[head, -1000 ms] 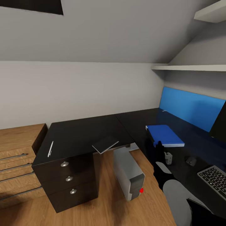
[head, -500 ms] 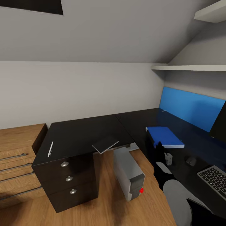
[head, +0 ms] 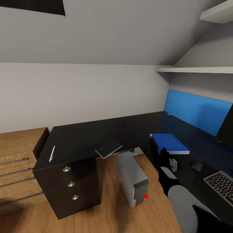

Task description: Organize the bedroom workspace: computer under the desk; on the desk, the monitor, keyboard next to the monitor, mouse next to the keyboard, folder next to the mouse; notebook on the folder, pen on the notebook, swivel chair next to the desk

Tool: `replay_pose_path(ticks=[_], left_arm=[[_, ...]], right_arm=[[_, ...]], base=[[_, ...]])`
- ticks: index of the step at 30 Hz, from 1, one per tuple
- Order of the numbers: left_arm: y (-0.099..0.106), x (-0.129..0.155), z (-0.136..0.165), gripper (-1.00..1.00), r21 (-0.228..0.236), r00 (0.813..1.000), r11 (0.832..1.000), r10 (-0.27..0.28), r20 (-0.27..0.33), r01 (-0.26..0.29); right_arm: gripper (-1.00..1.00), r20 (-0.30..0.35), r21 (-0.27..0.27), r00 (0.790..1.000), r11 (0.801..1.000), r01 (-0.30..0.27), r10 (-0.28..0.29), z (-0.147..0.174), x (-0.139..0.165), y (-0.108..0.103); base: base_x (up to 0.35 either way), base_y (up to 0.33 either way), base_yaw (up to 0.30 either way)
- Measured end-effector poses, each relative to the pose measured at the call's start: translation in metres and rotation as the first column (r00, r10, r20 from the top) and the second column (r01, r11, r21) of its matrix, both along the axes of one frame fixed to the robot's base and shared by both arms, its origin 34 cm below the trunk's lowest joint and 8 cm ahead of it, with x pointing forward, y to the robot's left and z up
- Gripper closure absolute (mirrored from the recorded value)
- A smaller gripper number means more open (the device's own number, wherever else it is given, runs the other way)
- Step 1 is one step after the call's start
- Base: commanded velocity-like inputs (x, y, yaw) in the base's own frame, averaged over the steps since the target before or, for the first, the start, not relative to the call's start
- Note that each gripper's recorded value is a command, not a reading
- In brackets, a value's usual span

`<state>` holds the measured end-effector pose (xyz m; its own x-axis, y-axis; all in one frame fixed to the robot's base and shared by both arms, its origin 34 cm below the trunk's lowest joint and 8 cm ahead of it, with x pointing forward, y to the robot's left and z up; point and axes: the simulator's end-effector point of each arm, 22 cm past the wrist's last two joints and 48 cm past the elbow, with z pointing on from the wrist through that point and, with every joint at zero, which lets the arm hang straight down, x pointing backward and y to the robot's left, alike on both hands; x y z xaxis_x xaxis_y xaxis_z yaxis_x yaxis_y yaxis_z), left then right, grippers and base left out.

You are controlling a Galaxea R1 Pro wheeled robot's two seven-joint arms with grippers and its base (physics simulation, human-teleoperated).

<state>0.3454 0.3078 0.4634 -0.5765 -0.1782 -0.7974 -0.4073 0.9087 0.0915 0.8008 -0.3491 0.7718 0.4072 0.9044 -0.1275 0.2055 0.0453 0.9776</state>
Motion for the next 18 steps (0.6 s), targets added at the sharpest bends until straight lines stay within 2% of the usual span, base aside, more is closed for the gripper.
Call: replay_pose_path(ticks=[6, 8, 11, 18], left_arm=[[0.0009, 0.0001, -0.0001, -1.00, 0.001, 1.000, 1.000, -0.004, -0.001, 0.004], [0.0012, 0.0000, 0.0000, -1.00, 0.001, 1.000, 1.000, -0.004, 0.000, 0.004], [0.0028, -0.0002, -0.0001, -1.00, 0.003, 1.000, 1.000, -0.004, -0.002, 0.004], [0.0034, -0.0001, -0.0002, -1.00, 0.004, 1.000, 1.000, -0.005, -0.002, 0.005]], right_arm=[[1.00, -0.020, 0.007, 1.000, 1.000, 0.003, -0.003, -0.0047, -0.0011, -0.0011], [1.00, -0.028, -0.012, 1.000, 1.000, -0.001, 0.001, -0.0025, -0.0003, -0.0017], [1.00, -0.028, -0.011, 1.000, 1.000, 0.000, 0.000, -0.0018, -0.0002, -0.0026], [1.00, -0.036, -0.007, 0.999, 1.000, 0.008, -0.008, -0.0003, 0.0006, -0.0057]], base=[[0.006, 0.000, 0.000], [0.153, 0.000, 0.000], [0.179, 0.000, 0.000], [0.044, -0.004, 0.000]])
